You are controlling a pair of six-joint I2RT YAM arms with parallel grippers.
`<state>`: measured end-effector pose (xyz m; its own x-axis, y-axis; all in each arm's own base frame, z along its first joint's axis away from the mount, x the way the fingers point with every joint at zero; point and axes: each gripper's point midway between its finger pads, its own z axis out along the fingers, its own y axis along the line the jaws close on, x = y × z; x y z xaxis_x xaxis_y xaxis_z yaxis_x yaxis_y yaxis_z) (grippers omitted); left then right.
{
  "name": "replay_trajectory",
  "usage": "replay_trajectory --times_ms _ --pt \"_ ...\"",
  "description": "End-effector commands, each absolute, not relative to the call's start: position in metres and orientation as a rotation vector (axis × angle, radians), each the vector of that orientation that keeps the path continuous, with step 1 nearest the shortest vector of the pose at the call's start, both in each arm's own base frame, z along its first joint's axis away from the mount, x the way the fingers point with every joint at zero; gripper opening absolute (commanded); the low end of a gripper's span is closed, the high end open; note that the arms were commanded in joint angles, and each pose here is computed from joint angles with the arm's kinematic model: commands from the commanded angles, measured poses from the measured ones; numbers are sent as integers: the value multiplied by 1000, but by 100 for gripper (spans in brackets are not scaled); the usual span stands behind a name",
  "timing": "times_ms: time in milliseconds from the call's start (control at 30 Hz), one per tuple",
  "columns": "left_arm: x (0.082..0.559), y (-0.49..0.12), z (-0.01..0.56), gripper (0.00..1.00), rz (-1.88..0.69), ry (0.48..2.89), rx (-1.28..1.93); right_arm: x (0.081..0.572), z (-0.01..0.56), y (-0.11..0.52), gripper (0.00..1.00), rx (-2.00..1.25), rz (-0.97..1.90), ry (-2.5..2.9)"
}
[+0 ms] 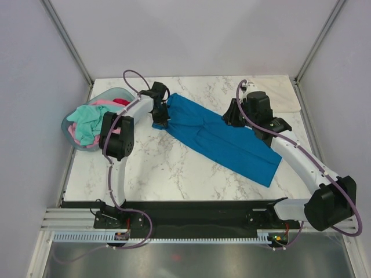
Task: Fold and stack the t-shirts
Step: Fold the tshirt
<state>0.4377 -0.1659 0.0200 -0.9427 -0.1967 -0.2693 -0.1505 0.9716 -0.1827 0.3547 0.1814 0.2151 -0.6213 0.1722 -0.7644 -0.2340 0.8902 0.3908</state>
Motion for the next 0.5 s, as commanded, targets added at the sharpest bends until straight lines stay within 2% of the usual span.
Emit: replay_trajectory --times_ms 0,67,100,133,233,367,467 --pt "467 -171 -4 3 -242 2821 -219 357 268 172 37 10 572 2037" --pt "492 -180 2 3 -301 2789 -219 353 279 170 37 30 584 2007" --pt "495 -184 -16 3 -328 2822 -231 353 280 170 37 29 584 2003" --pt "518 -192 2 4 -393 2759 -236 352 278 168 37 34 573 2006" --pt "543 -205 31 8 -579 2689 -267 350 259 161 38 39 514 2058" --pt "550 -201 89 15 -610 2583 -236 338 223 137 39 123 373 2191" --pt "538 -194 118 17 -575 2552 -233 329 192 110 39 210 212 2313"
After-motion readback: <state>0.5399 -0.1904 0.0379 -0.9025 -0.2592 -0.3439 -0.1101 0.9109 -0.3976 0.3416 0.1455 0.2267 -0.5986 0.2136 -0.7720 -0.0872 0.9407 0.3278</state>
